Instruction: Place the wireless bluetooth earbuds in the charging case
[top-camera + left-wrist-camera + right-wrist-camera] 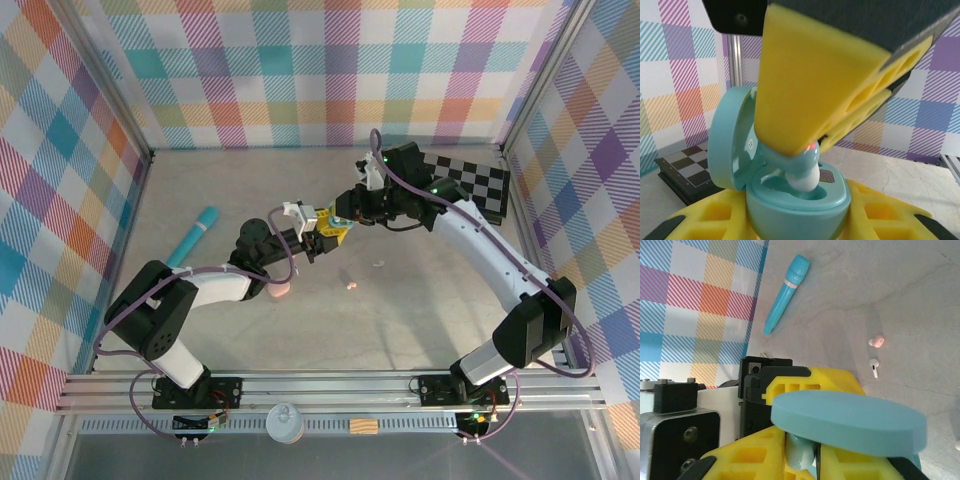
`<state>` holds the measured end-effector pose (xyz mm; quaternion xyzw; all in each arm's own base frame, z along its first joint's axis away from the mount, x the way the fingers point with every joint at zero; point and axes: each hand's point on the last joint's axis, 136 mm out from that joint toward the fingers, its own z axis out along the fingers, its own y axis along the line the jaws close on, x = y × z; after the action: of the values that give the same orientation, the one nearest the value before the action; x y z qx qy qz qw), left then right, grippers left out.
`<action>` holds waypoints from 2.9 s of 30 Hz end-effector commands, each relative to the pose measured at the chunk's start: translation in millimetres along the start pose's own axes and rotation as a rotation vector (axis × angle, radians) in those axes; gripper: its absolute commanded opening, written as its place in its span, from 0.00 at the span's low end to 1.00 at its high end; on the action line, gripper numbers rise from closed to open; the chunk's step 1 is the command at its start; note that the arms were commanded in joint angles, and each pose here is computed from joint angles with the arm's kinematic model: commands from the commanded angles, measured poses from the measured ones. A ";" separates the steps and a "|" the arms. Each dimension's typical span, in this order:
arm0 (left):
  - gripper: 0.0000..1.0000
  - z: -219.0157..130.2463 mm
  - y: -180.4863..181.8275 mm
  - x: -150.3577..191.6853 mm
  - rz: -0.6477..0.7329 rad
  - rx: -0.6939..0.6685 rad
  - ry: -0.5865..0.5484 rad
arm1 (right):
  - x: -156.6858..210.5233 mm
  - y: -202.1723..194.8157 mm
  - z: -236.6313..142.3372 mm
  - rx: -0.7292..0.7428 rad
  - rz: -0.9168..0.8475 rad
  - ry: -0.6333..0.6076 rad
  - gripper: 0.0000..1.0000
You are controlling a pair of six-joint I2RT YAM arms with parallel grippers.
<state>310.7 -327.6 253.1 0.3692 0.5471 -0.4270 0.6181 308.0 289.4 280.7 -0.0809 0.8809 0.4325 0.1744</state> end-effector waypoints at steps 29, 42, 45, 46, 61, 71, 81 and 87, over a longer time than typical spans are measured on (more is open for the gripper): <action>0.29 7.5 2.0 -43.4 0.045 -0.022 -0.103 | -2.7 -16.7 -9.1 0.074 0.028 -0.046 0.34; 0.29 5.4 -2.3 -44.4 0.075 -0.007 -0.108 | -3.0 10.0 -48.0 0.046 -0.098 -0.140 0.54; 0.29 2.5 -8.5 -44.8 0.094 0.017 -0.112 | -14.9 5.7 -54.7 0.090 -0.085 -0.186 0.61; 0.29 1.5 -10.7 -45.8 0.097 0.026 -0.116 | -19.3 2.5 -54.8 0.105 -0.073 -0.189 0.64; 0.29 -3.2 -10.4 -47.6 0.092 0.004 -0.107 | -20.3 -29.9 -28.6 0.159 0.068 -0.105 0.68; 0.29 -3.3 -13.2 -62.9 0.074 0.019 -0.159 | -3.5 8.6 -34.2 -0.184 0.137 -0.088 0.69; 0.29 0.4 -8.5 -72.1 0.064 0.005 -0.185 | 3.6 14.6 -19.0 -0.356 0.252 -0.025 0.62; 0.29 -1.5 -10.1 -74.1 0.056 0.007 -0.192 | -2.8 9.9 -8.2 -0.409 0.323 -0.027 0.46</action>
<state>307.3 -324.1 291.0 0.3442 0.5228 -0.4375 0.6455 297.4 283.5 291.2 0.0234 0.7937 0.5983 0.1070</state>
